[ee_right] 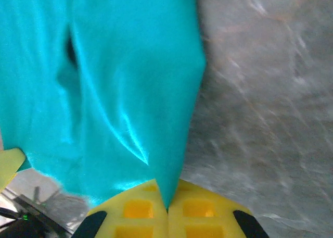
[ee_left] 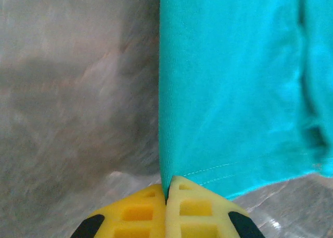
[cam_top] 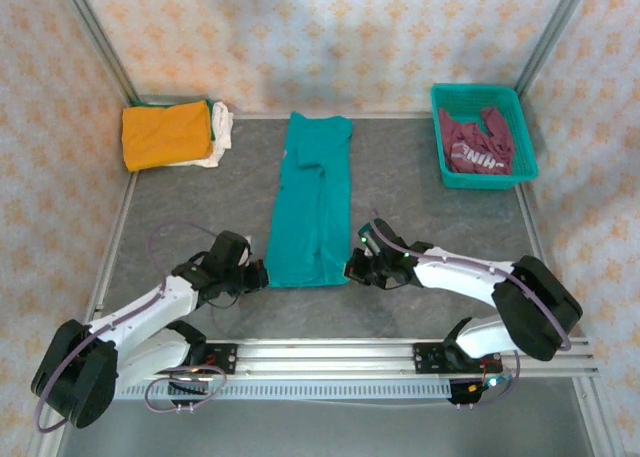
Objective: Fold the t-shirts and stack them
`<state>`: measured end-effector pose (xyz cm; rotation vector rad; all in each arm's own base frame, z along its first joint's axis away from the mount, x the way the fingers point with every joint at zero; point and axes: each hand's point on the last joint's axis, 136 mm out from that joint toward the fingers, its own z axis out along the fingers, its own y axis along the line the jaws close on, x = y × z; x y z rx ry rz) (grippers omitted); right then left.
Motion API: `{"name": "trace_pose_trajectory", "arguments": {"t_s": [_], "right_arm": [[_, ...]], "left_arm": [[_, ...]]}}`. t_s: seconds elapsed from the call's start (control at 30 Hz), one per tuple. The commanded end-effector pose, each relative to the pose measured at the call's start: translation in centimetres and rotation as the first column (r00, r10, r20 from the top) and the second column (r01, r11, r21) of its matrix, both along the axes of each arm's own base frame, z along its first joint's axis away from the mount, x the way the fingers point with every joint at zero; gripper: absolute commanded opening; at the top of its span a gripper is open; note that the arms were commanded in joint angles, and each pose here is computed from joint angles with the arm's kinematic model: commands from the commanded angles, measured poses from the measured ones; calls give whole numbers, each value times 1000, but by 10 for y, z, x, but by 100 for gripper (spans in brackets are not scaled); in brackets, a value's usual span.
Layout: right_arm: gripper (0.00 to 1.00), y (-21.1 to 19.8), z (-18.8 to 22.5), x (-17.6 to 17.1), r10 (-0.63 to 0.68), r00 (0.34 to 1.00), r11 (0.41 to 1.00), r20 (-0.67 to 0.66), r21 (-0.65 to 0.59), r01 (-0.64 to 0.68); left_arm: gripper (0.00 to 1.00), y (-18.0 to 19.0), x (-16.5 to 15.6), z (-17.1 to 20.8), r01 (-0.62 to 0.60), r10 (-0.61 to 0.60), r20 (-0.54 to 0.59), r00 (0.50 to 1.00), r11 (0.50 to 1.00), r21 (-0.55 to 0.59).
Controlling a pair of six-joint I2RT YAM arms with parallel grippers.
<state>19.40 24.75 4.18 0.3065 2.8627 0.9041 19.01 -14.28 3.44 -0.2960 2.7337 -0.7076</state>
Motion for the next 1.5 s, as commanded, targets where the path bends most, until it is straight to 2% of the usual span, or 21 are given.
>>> {"name": "trace_pose_trajectory", "arguments": {"t_s": [0.0,0.13,0.3,0.5,0.63,0.8,0.97,1.07,1.47], "right_arm": [[0,-12,-8,-15,2,1000,1000,-27,-14,-2],[0,-16,7,-12,-8,1000,1000,16,-8,8],[0,-9,24,5,-17,998,1000,67,-15,18],[0,-9,47,33,-25,989,998,147,-54,33],[0,-13,62,64,-16,982,994,189,-99,35],[0,-14,69,110,33,974,984,223,-180,8],[0,-8,74,162,24,961,980,277,-196,32],[0,-6,77,186,17,953,978,302,-203,46],[0,5,76,229,19,944,977,328,-205,52]], "left_arm": [[0,-1,-29,-10,4,-4,-91,996,1000,0],[0,-10,-32,2,10,-11,-53,999,1000,-8],[0,-15,-12,27,-11,12,22,1000,1000,-14],[0,-11,10,49,-23,19,62,998,997,69],[0,-10,40,66,-44,36,79,996,995,89],[0,12,97,88,-106,87,149,985,986,126],[0,11,153,105,-50,-5,224,975,970,238],[0,19,182,107,-88,26,244,969,965,246],[0,24,241,104,-60,-22,232,972,940,337]]}}
